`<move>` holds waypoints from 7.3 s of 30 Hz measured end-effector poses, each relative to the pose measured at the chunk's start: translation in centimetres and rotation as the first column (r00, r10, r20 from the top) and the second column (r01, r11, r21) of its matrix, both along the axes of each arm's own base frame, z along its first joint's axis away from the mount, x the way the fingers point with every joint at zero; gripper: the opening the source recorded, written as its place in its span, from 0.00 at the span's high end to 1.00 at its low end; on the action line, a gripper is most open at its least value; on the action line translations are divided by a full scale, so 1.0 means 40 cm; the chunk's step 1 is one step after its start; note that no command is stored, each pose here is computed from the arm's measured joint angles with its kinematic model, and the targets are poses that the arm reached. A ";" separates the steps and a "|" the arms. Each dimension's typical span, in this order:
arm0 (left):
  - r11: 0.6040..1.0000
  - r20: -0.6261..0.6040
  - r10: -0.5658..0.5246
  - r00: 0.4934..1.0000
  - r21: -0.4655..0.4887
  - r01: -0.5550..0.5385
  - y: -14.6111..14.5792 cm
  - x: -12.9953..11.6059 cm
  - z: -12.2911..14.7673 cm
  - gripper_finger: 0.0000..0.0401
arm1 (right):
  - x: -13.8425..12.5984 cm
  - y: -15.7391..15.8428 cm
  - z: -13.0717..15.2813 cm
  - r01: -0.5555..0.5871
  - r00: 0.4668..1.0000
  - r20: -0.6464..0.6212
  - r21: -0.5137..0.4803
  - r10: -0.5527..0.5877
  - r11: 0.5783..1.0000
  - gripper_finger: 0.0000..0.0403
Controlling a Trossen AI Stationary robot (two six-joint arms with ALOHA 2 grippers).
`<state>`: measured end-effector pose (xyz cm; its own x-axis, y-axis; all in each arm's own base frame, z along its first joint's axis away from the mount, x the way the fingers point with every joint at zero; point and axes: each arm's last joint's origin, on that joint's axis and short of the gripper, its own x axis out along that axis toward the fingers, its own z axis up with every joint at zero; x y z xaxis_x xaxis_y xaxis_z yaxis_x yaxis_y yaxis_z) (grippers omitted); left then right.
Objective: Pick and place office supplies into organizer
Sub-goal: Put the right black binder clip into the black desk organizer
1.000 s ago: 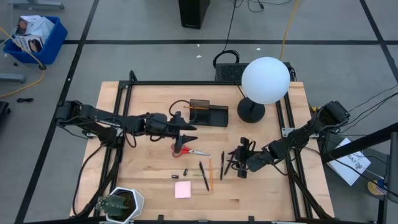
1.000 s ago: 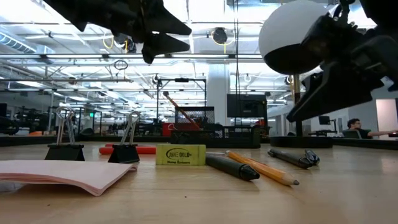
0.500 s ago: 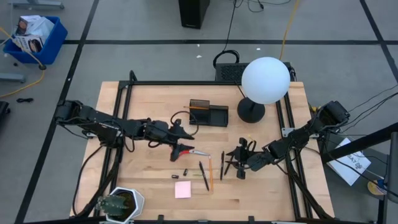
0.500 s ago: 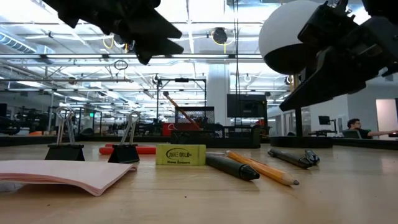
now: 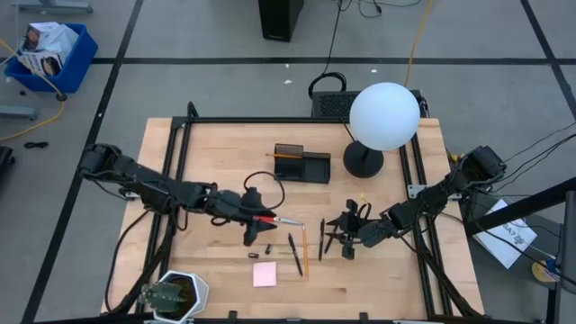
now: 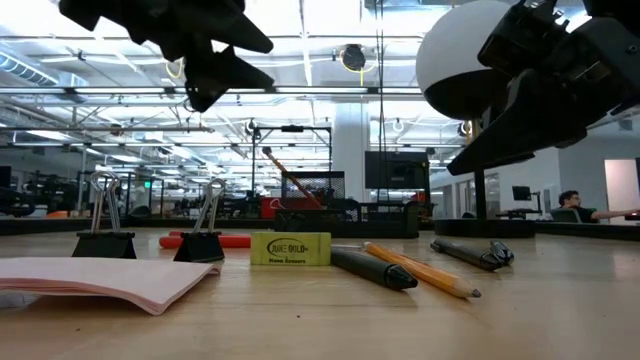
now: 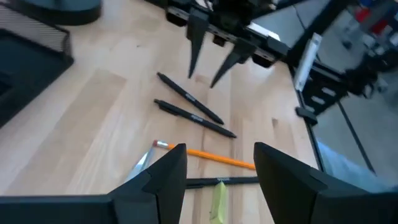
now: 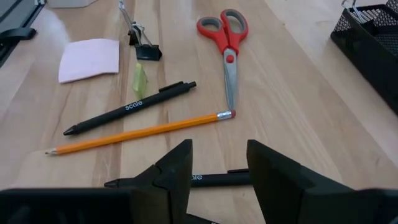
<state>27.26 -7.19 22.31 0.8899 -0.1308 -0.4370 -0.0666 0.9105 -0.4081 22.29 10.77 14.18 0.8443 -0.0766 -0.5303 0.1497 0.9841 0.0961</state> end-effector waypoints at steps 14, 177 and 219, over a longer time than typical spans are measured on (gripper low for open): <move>0.966 0.078 0.236 0.969 0.091 -0.243 -0.083 -0.035 0.005 0.61 | 0.044 0.006 0.036 -0.280 0.942 0.172 -0.066 0.287 0.958 0.64; 0.912 0.253 0.243 0.936 0.269 -0.310 -0.240 -0.177 0.049 0.62 | 0.450 -0.166 0.076 -0.029 0.998 -0.058 -0.563 -0.004 0.826 0.99; 0.907 0.251 0.235 0.939 0.290 -0.304 -0.239 -0.177 0.048 0.62 | 0.426 -0.394 0.040 0.187 0.953 -0.162 -0.347 -0.256 0.919 0.99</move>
